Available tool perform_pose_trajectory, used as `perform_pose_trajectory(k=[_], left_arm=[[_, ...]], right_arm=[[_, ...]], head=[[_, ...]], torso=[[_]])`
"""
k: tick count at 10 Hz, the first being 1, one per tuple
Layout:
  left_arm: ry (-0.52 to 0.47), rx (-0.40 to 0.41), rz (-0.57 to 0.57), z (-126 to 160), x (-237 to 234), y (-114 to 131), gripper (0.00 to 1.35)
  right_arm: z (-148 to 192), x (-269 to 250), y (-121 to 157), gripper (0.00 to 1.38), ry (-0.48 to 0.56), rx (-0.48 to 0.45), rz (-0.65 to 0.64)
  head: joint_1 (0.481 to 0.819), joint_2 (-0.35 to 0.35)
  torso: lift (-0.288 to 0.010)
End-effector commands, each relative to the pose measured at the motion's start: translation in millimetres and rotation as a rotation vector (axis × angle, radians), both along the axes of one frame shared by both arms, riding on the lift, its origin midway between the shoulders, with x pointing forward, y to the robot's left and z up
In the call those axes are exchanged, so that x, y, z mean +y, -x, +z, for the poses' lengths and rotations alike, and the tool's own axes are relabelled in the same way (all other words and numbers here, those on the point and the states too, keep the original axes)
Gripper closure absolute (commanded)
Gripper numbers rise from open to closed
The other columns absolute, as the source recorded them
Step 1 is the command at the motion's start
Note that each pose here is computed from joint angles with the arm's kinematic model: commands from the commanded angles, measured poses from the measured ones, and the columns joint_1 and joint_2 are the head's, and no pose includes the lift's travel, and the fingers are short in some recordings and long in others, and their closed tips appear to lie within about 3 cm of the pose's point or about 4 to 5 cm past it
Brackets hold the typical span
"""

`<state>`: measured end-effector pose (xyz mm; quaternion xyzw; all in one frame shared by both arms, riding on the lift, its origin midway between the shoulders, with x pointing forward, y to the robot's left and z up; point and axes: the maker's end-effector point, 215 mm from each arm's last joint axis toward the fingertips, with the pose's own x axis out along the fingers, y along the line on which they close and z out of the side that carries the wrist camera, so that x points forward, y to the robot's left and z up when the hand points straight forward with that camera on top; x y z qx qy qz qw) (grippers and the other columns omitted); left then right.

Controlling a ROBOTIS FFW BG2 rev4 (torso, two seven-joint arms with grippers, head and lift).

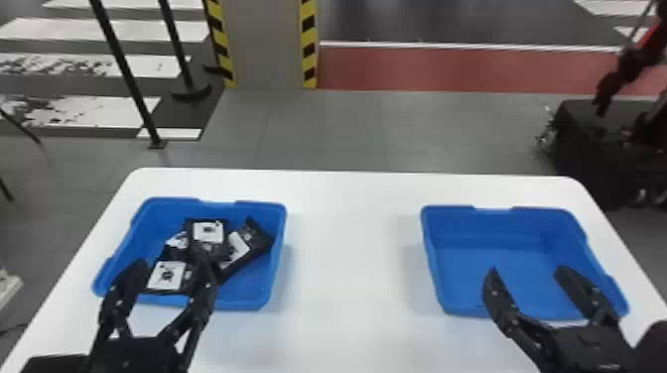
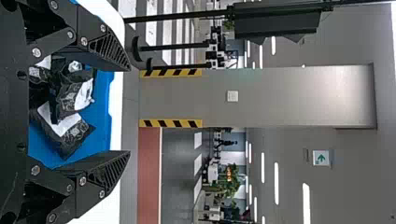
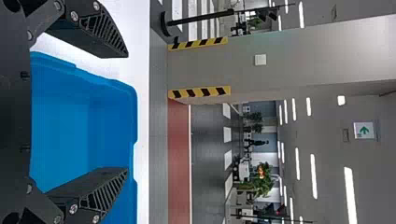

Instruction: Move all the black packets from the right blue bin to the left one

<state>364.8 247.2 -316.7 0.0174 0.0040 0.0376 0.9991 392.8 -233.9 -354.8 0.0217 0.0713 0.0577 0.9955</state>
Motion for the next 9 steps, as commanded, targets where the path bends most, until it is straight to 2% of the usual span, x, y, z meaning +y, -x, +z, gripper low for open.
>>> perform_pose_trajectory(k=[1,9], left_arm=[[0.002,-0.001,-0.001,0,-1,-1,0.43],[0.008,-0.028,-0.01,9,-6,-4,0.43]], right_arm=[[6,1,-3,0.17,0.006,-0.013,0.001],[17,1,-3,0.17,0.009,-0.037,0.0]], head=[[0.695,0.019],[0.695,0.015]], torso=[[-0.11],[-0.11]])
